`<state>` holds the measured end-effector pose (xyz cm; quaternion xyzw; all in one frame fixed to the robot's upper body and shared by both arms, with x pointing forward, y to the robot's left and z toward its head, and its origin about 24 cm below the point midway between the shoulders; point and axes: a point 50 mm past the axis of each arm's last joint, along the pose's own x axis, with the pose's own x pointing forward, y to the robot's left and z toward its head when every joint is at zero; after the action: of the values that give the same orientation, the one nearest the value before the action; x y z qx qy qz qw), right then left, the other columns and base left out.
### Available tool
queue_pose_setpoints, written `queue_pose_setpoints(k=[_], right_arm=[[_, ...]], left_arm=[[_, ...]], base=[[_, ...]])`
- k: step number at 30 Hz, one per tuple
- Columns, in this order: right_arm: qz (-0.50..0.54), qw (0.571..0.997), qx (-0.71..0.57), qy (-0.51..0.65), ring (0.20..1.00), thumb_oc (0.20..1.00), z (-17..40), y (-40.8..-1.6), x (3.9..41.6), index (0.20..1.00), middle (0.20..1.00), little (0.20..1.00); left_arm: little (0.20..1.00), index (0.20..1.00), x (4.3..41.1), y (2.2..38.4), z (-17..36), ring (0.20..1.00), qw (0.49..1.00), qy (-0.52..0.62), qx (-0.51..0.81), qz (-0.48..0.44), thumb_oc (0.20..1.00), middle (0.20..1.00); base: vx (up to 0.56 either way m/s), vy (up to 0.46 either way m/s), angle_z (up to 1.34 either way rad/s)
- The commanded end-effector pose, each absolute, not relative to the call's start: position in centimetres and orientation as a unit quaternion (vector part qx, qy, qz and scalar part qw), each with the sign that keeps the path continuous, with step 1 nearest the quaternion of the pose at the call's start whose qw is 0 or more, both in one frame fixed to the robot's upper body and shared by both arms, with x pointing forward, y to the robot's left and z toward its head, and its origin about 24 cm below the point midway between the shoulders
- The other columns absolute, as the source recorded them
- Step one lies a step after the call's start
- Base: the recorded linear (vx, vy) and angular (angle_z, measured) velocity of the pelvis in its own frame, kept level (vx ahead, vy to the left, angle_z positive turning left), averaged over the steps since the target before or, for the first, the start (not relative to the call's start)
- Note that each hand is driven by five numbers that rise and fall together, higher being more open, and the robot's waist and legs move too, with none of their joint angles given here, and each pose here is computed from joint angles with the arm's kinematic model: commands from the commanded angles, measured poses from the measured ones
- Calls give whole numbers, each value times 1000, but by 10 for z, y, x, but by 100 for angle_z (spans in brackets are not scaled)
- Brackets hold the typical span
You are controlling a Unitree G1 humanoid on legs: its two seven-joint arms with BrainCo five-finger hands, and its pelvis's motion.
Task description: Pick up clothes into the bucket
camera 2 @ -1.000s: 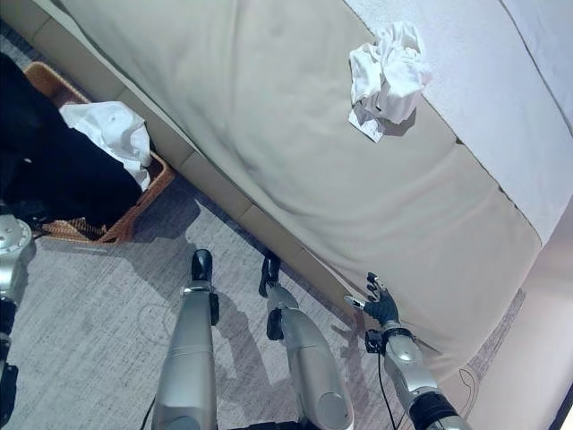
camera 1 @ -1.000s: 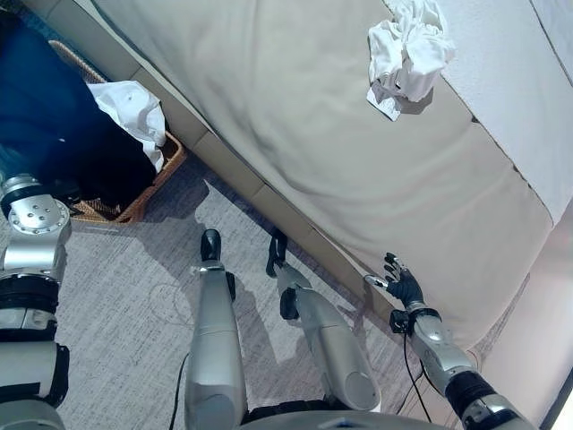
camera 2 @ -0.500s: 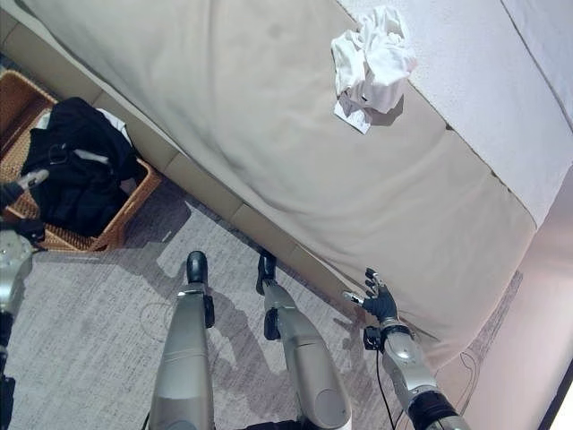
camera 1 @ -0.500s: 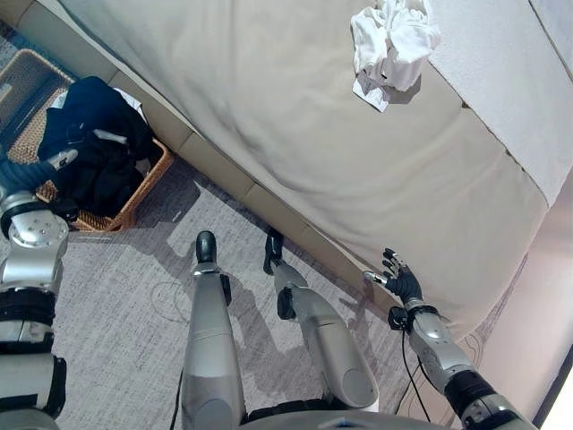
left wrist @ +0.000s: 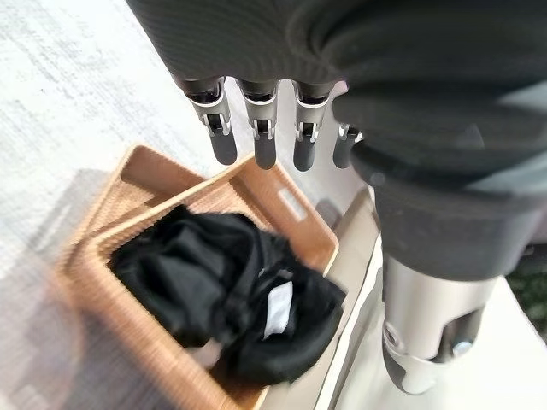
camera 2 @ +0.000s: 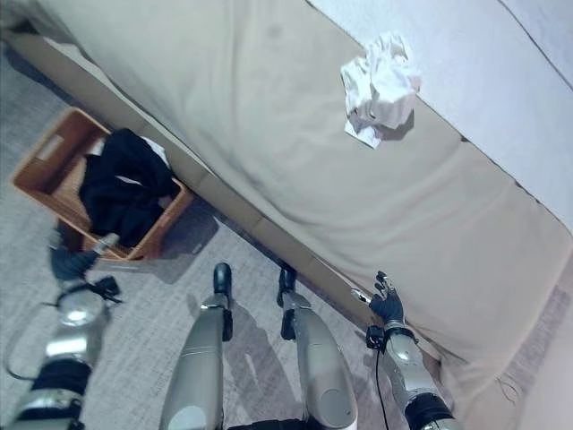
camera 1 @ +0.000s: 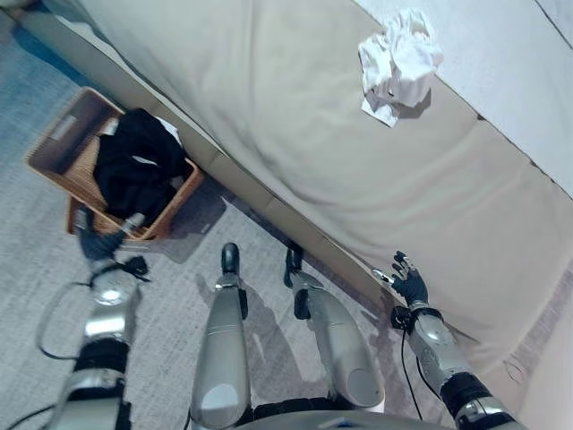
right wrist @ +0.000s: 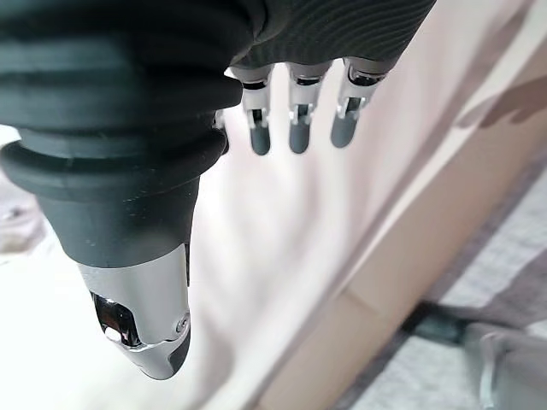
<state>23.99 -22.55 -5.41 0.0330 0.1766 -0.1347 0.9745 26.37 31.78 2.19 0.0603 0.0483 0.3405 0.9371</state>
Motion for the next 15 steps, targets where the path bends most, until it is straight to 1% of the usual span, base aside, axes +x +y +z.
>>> queue_pose_setpoints(k=[1,2,3,4,5,6,11,15], right_arm=[[-195,969,50,140,1000,1000,-42,-261,230,1000,1000,1000],[-195,969,50,140,1000,1000,-42,-261,230,1000,1000,1000],[-198,968,55,143,1000,1000,-44,-264,226,1000,1000,1000],[-199,968,55,143,1000,1000,-44,-264,226,1000,1000,1000],[-203,967,58,143,1000,1000,-45,-266,223,1000,1000,1000],[-204,967,59,141,1000,1000,-44,-266,224,1000,1000,1000],[-207,966,97,123,1000,1000,-40,-261,225,1000,1000,1000],[-218,952,189,97,1000,1000,-37,-252,230,1000,1000,1000]], left_arm=[[1000,1000,264,277,-8,1000,970,86,69,215,1000,1000],[1000,1000,264,277,-8,1000,970,86,69,215,1000,1000],[1000,1000,254,272,-28,1000,970,132,87,183,1000,1000],[1000,1000,254,272,-28,1000,970,132,87,183,1000,1000],[1000,1000,247,266,-40,1000,969,162,114,147,1000,1000],[1000,1000,245,265,-42,1000,969,164,122,136,1000,1000],[1000,1000,234,259,-54,1000,967,188,117,125,1000,1000],[1000,1000,218,254,-69,1000,961,216,107,134,1000,1000]], base=[[52,-32,17],[107,-33,9],[71,-18,8],[147,-66,6],[104,-57,5],[99,-55,7],[69,-88,6],[72,-72,-5]])
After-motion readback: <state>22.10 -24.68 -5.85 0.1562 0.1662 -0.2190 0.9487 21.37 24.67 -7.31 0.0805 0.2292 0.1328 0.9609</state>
